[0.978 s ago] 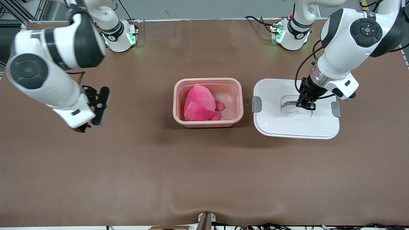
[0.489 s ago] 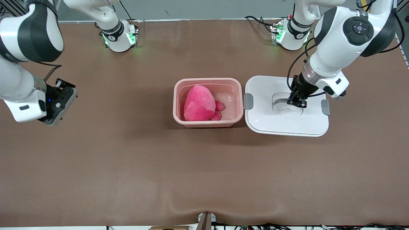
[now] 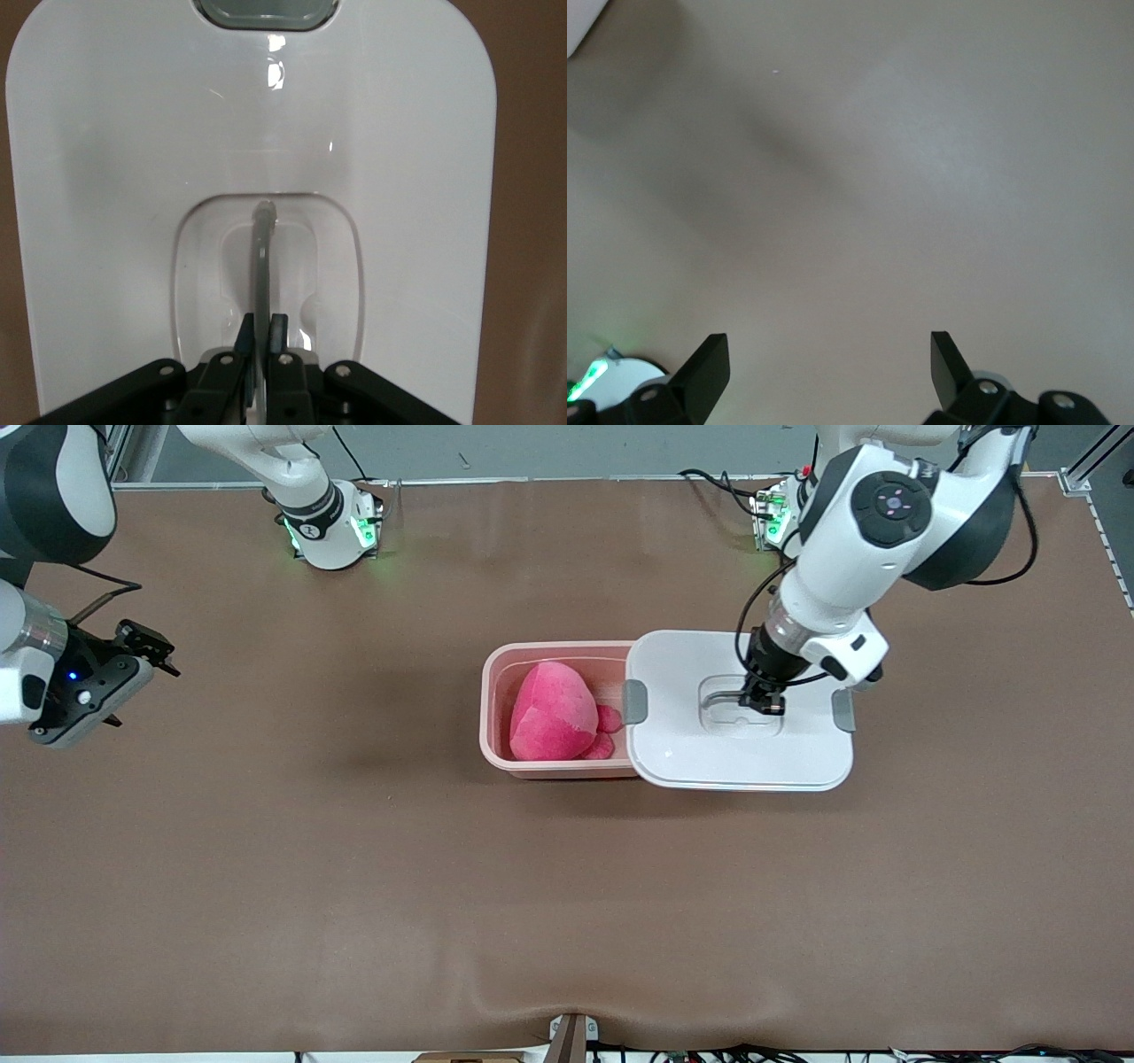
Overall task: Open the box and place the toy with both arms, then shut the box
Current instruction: 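Move the lid over the box with the left gripper and lower it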
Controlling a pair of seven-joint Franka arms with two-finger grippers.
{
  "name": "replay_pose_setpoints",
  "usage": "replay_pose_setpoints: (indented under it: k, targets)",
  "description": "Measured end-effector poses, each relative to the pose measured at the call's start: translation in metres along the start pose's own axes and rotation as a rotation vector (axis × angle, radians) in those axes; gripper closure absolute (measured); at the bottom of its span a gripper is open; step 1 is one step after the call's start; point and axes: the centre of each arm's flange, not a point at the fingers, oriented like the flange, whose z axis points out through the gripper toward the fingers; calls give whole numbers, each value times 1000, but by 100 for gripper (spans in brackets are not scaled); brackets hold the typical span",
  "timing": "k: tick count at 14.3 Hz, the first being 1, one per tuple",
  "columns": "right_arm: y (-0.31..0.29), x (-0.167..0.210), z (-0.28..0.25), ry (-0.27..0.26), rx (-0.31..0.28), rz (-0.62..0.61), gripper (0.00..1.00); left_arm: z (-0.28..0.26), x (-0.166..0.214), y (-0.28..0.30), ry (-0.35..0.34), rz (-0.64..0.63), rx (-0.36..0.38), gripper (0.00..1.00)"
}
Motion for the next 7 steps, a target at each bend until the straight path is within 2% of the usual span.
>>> replay_pose_setpoints:
  k: [4, 7]
  targets:
    - [8, -44, 7, 15, 9, 175, 0, 10, -28, -5, 9, 2, -3, 93]
    - [1, -46, 2, 23, 6, 292, 0, 23, -55, -15, 36, -7, -18, 93]
